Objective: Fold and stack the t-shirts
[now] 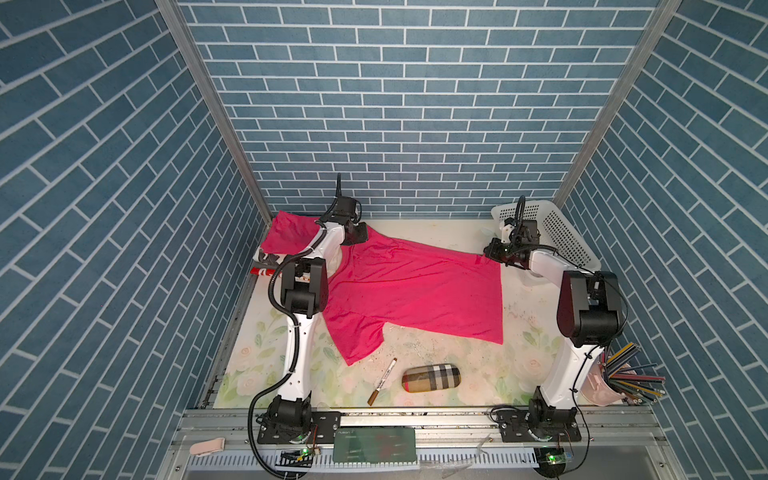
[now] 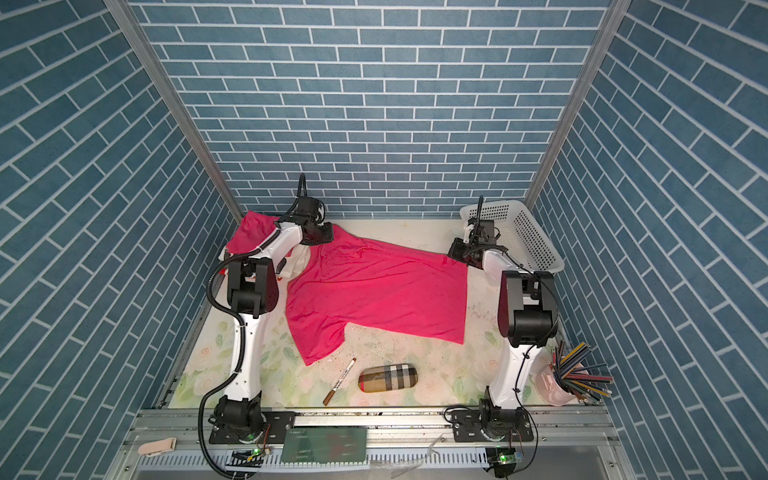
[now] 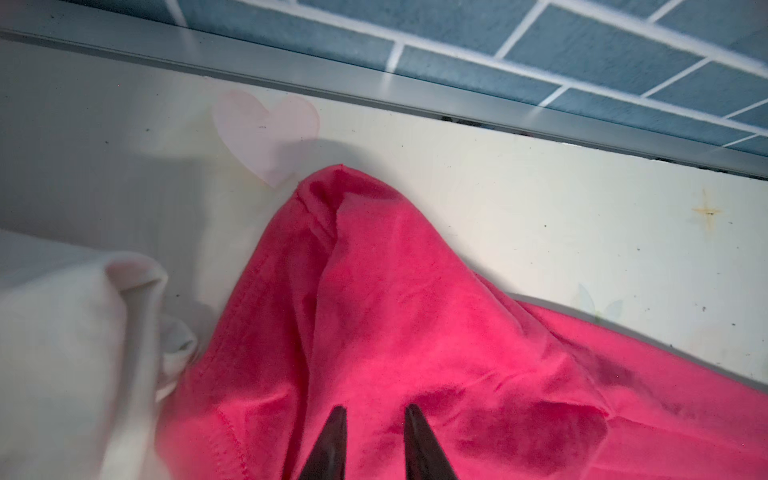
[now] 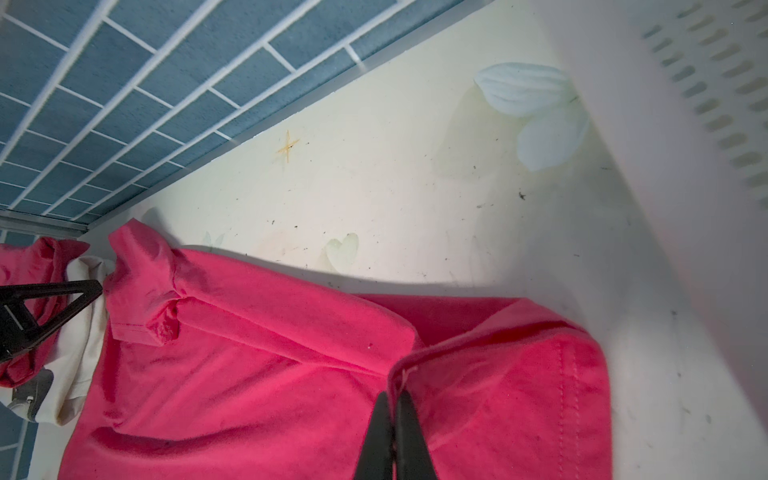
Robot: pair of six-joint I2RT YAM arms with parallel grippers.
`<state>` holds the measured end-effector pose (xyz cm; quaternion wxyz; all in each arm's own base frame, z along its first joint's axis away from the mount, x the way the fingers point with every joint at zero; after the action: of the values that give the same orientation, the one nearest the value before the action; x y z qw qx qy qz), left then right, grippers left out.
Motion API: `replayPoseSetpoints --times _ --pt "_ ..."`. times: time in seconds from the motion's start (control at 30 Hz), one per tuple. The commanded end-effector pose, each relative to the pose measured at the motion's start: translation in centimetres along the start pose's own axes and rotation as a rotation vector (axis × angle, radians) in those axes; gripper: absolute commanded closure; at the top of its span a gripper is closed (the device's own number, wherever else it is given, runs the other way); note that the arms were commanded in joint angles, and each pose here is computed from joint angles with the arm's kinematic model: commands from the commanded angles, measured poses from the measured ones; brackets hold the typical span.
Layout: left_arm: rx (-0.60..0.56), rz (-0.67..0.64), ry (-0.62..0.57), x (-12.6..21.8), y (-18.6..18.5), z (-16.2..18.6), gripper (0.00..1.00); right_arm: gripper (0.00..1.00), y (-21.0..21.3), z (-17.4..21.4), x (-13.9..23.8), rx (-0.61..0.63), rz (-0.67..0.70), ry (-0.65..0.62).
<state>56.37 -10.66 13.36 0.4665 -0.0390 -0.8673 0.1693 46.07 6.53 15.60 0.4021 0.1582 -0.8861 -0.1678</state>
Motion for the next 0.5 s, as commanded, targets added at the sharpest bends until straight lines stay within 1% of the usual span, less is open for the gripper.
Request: replayPoseSetpoints --times 0.0,0.17,0.2,0.37,0.47 --pt "-0.009 -0.036 0.006 0.1 0.3 0.1 0.71 1.00 0.7 -0.4 0.7 0.015 -0.020 -0.018" --pt "-0.032 -0.084 -0.041 0.5 0.6 -0.6 0.57 1.00 0.8 -0.5 0.8 0.018 -0.020 -0.015" --pt "-0.034 -0.090 -0.045 0.4 0.7 -0.7 0.57 1.00 0.8 -0.6 0.8 0.018 -0.020 -0.018" --pt "-0.038 -0.101 -0.007 -1.4 1.2 -0.2 0.56 1.00 0.9 -0.7 0.8 0.014 -0.027 -0.021" --pt "-0.035 -0.098 0.008 -2.1 1.4 0.3 0.59 1.00 0.9 -0.7 0.8 0.016 -0.022 -0.020"
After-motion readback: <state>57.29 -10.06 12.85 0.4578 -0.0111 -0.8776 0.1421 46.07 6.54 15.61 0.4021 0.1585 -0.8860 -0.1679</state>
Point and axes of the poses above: each gripper's point midway between its finger pads, its own x axis back along the fingers, its own y axis along the line the jaws close on, z = x × y, the point moved 8 cm from there along x, back along the fingers, and after that the axes turned 6 degrees about x, right-handed, at the moved point
